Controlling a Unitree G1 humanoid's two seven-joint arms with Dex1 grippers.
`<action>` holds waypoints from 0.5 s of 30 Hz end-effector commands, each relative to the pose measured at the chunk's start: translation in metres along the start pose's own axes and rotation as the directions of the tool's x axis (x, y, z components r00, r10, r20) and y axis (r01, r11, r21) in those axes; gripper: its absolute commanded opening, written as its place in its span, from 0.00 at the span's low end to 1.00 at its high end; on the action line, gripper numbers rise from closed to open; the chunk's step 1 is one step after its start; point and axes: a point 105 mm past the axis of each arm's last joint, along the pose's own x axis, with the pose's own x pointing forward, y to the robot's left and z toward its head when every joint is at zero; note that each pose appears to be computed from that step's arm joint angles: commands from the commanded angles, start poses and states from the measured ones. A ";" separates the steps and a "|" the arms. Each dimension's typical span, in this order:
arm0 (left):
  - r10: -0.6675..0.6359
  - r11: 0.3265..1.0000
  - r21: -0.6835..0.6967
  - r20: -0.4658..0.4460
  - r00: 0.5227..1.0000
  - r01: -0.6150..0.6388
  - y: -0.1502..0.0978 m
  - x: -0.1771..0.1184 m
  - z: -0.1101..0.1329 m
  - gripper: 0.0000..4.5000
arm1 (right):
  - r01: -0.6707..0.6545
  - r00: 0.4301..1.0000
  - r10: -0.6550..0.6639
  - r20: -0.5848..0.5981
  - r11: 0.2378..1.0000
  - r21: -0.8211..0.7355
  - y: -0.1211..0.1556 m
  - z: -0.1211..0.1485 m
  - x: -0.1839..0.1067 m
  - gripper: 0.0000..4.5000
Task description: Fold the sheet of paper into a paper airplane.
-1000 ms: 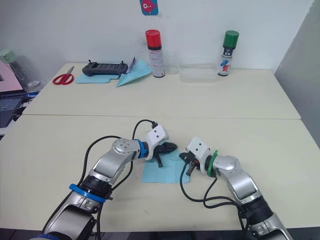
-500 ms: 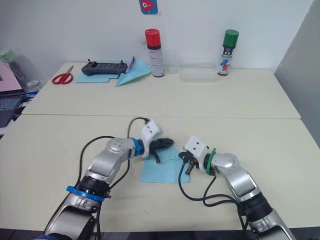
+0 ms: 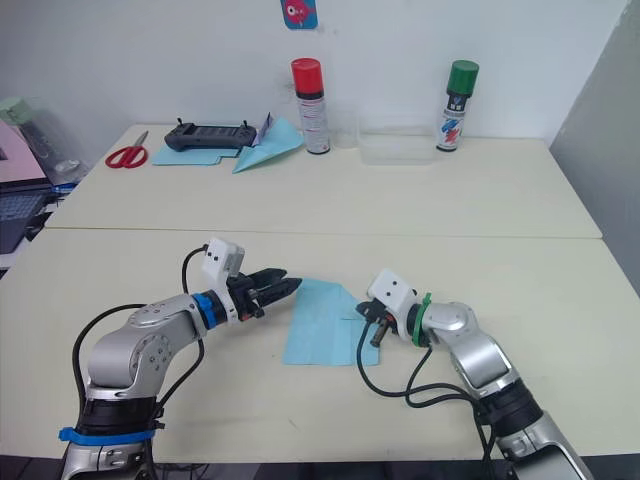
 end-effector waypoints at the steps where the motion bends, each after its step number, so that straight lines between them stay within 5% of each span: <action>1: -0.019 1.000 0.019 -0.004 1.000 0.019 -0.009 0.003 -0.003 0.56 | 0.002 0.998 -0.001 -0.055 1.000 0.018 0.001 -0.015 0.002 0.00; 12: -0.056 0.998 0.024 -0.032 0.998 0.056 -0.009 0.023 -0.016 0.56 | 0.006 0.998 -0.005 -0.057 1.000 0.019 0.002 -0.015 0.000 0.00; 15: -0.079 0.996 0.034 -0.042 0.996 0.081 -0.011 0.024 -0.017 0.43 | 0.012 0.998 -0.011 -0.059 1.000 0.021 0.001 -0.016 -0.001 0.00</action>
